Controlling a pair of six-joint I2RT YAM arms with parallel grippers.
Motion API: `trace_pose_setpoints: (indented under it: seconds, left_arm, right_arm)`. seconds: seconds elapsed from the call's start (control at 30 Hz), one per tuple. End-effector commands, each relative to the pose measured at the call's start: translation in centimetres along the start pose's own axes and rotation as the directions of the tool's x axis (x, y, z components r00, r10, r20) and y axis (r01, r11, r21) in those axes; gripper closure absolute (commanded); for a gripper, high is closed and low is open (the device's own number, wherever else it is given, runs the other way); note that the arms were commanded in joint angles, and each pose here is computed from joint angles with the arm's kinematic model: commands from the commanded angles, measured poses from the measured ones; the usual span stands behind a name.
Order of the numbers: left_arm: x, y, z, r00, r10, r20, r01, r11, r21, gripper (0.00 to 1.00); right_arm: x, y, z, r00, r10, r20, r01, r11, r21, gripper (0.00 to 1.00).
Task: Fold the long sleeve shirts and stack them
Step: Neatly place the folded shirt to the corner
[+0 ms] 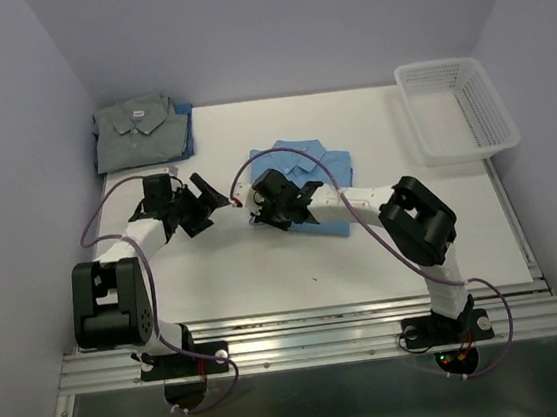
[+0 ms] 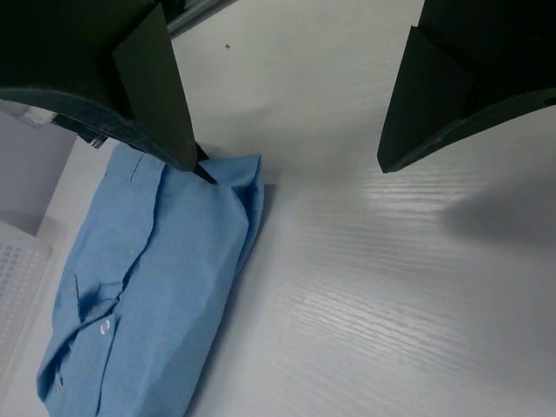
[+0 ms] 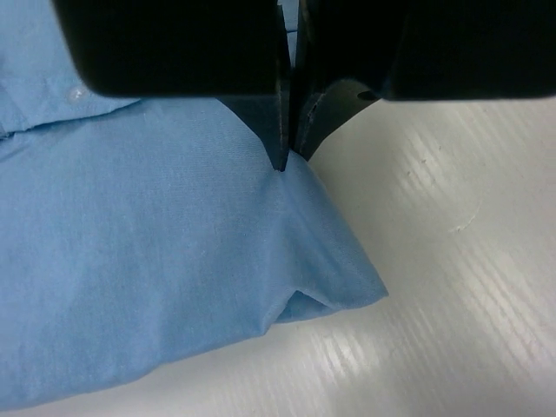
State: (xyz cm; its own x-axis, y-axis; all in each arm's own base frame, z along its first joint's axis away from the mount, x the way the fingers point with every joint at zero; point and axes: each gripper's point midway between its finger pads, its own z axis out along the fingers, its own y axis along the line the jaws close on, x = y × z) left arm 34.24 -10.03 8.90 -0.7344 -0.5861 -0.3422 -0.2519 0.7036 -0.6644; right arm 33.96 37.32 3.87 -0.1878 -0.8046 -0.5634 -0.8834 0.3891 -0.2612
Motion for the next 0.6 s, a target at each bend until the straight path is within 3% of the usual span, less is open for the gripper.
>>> trace_pose_setpoints:
  seconds: [0.0, 0.17, 0.57]
  left_arm:
    - [1.5, -4.2, 1.2, 0.996, 0.072, -0.061, -0.058, 0.975, 0.214, 0.01]
    - [3.8, -7.1, 2.6, 0.988, 0.089, -0.127, -0.038, 0.935, 0.352, 0.01]
    - [4.6, -7.8, 4.9, 0.985, 0.083, -0.152, -0.029, 0.944, 0.33, 0.01]
  right_arm:
    - [-4.8, -0.3, -4.1, 0.98, -0.002, 0.197, 0.006, 1.0, -0.016, 0.98]
    - [-4.6, 1.5, -5.7, 0.972, -0.006, 0.237, 0.031, 0.994, -0.101, 0.99]
    - [-5.9, 1.9, -7.5, 0.952, 0.009, 0.305, 0.031, 0.991, -0.127, 0.99]
